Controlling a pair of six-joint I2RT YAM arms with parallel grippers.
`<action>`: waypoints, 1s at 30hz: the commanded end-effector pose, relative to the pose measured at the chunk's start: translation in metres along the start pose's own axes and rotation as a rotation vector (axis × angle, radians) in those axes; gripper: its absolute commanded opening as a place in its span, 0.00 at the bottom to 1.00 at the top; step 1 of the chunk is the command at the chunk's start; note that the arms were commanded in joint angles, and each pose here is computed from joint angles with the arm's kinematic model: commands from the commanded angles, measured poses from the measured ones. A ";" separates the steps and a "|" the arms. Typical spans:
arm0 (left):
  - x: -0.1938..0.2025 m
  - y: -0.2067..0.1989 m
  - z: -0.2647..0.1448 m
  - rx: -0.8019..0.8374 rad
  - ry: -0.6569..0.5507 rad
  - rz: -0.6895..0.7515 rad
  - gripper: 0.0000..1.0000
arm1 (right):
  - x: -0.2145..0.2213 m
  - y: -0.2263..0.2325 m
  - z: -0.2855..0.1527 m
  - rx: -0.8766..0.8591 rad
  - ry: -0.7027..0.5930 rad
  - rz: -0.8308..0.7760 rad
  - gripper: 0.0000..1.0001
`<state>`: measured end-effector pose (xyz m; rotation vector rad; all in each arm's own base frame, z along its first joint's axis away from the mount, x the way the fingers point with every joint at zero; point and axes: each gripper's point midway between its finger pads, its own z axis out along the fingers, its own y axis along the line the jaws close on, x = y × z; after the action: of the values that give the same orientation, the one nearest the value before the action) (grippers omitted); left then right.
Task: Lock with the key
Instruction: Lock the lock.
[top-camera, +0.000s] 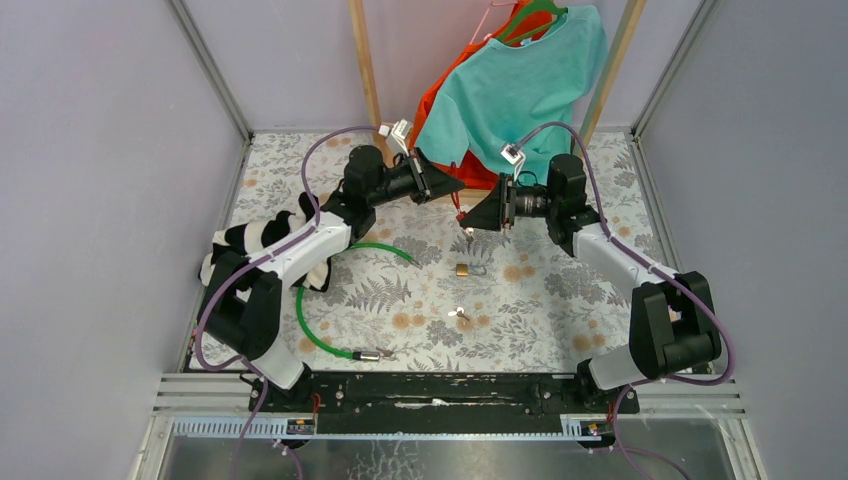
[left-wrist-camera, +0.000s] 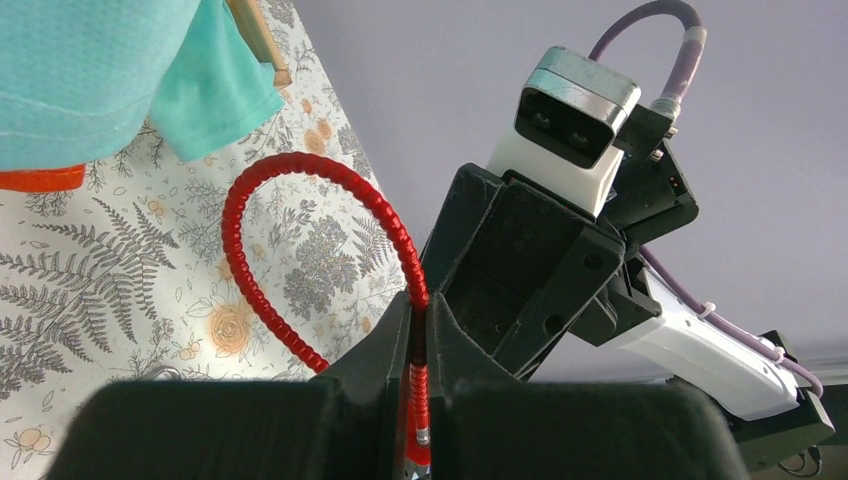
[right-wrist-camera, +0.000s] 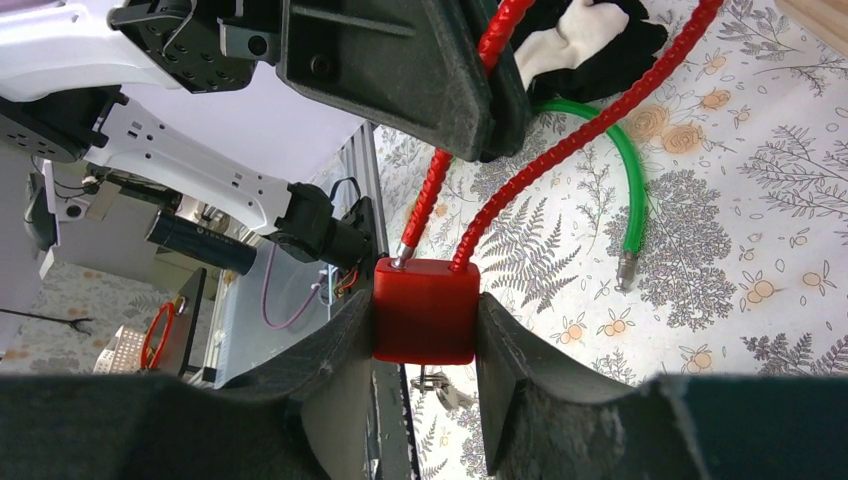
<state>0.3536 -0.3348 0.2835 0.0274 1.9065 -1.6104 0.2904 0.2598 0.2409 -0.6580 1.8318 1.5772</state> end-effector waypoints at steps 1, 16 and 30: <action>0.022 0.010 -0.006 -0.018 0.070 -0.039 0.00 | -0.044 0.020 -0.010 -0.022 -0.119 -0.210 0.00; 0.029 0.018 -0.007 -0.029 0.079 -0.076 0.00 | -0.049 0.011 -0.020 0.020 -0.175 -0.209 0.00; 0.044 0.023 0.002 -0.055 0.118 -0.079 0.00 | -0.054 0.024 -0.021 -0.035 -0.152 -0.282 0.00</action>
<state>0.3523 -0.3335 0.2734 -0.0212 1.9219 -1.6243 0.3010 0.2434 0.2357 -0.5827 1.8172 1.5625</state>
